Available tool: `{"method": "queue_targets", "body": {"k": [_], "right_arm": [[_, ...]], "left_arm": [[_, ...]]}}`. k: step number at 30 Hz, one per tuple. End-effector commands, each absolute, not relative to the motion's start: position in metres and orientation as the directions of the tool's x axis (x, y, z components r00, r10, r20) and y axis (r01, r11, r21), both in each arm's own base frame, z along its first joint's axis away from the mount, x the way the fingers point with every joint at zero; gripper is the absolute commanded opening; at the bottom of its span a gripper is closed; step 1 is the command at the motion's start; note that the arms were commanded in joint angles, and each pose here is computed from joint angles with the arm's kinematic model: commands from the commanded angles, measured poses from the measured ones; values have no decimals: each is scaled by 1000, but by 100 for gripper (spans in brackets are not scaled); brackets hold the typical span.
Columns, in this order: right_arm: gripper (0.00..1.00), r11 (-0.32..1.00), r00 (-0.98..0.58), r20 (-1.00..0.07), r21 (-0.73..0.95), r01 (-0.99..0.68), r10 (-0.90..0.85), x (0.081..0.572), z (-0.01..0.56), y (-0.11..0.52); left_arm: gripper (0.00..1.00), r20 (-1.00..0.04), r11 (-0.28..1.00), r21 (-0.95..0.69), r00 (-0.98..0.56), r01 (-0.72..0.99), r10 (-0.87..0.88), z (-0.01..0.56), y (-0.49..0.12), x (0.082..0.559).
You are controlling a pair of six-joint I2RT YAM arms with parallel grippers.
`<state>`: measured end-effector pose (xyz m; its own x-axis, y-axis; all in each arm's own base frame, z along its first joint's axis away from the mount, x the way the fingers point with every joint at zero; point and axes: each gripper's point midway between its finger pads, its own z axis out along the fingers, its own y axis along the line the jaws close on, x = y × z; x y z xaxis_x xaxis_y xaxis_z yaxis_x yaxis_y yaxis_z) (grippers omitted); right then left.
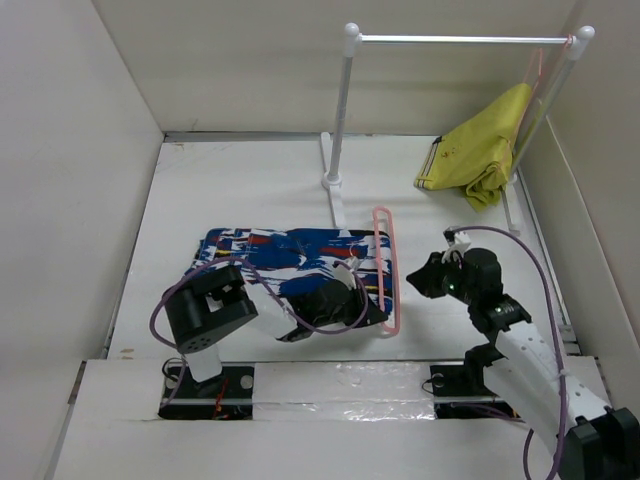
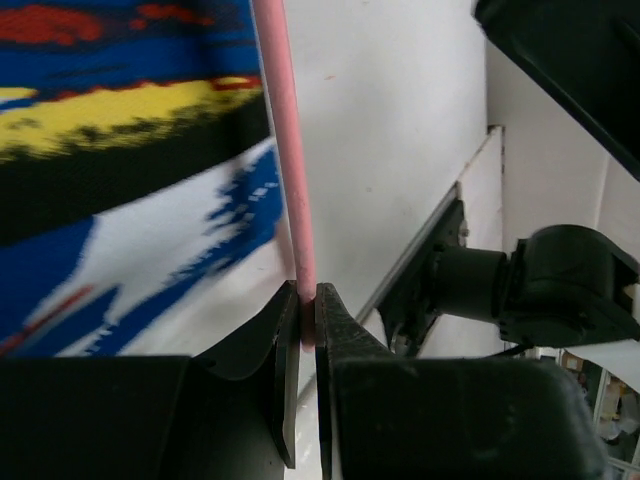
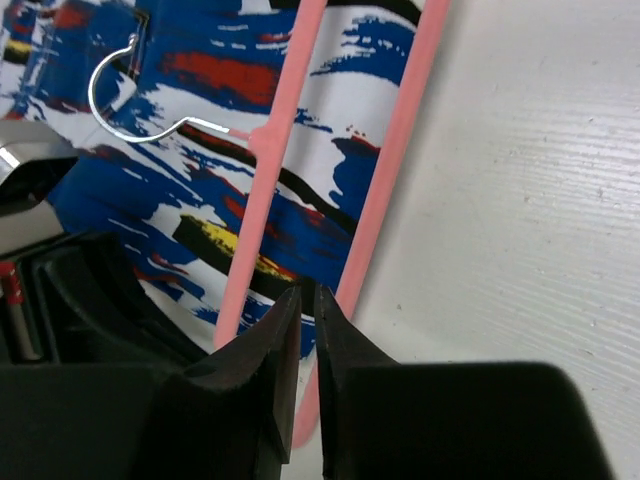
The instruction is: Place the trousers on the hanger
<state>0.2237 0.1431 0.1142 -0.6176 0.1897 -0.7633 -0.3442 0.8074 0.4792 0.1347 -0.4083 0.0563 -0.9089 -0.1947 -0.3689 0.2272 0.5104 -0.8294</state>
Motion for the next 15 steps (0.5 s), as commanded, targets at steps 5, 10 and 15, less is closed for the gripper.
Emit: {"method": "queue_targets", "body": {"k": [5, 10, 15], "right_arm": [[26, 786, -577, -795, 475, -396, 190, 245, 116, 162], [29, 791, -608, -776, 473, -388, 166, 256, 97, 173], [40, 803, -641, -750, 478, -355, 163, 264, 77, 177]], "left_arm": [[0, -324, 439, -874, -924, 210, -203, 63, -426, 147], [0, -360, 468, -850, -915, 241, -183, 63, -433, 153], [0, -340, 486, -848, -920, 212, -192, 57, -429, 155]]}}
